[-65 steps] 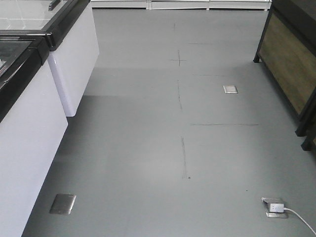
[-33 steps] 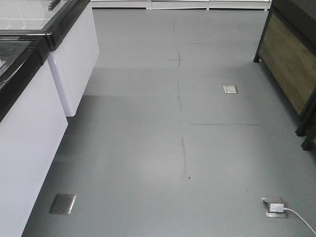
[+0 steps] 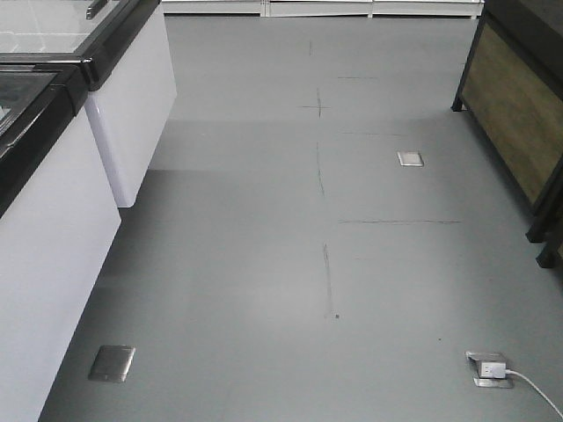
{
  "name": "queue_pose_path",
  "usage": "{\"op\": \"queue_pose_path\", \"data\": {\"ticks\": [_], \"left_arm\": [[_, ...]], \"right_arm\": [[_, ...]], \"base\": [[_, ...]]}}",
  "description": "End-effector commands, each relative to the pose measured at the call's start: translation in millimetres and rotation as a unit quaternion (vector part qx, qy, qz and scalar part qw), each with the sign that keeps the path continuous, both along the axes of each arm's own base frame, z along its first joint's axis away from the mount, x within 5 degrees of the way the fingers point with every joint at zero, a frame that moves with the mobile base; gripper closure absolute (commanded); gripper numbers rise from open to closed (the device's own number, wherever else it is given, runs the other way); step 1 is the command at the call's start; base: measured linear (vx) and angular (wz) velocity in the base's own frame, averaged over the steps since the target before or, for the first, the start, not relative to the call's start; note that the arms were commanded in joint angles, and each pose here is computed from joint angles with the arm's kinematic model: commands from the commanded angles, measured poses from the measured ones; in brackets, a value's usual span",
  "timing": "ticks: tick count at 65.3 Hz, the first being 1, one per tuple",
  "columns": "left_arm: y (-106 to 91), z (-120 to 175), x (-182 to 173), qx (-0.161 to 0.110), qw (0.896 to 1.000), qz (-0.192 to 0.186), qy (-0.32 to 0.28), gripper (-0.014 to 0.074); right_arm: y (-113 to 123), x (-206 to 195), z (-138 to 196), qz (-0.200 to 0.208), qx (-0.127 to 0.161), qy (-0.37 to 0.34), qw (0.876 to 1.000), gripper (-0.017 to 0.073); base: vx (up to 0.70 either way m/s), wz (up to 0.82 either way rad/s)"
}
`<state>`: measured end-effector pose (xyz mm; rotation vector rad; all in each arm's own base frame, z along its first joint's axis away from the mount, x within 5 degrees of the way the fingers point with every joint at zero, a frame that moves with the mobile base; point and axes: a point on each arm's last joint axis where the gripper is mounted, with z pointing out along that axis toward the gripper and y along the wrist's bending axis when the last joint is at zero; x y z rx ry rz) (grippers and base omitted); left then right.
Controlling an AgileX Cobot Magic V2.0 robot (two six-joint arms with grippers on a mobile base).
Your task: Left arm holds basket, right arm returns cookies
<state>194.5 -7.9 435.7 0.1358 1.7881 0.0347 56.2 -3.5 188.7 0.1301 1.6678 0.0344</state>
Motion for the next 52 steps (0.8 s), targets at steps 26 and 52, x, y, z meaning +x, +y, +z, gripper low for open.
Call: {"op": "queue_pose_path", "data": {"ticks": [26, 52], "left_arm": [[0.6, 21.1, -3.5, -0.013, 0.997, 0.003, -0.073, -0.0013], [0.8, 24.8, -3.2, -0.052, 0.994, 0.009, -0.091, -0.0002]], "right_arm": [[-0.1, 0.2, 1.3, -0.001, -0.010, -0.033, 0.999, 0.0562], [-0.1, 0.2, 1.3, -0.001, -0.010, -0.033, 0.999, 0.0562]], "base": [[0.00, 0.00], [0.00, 0.00]]}}
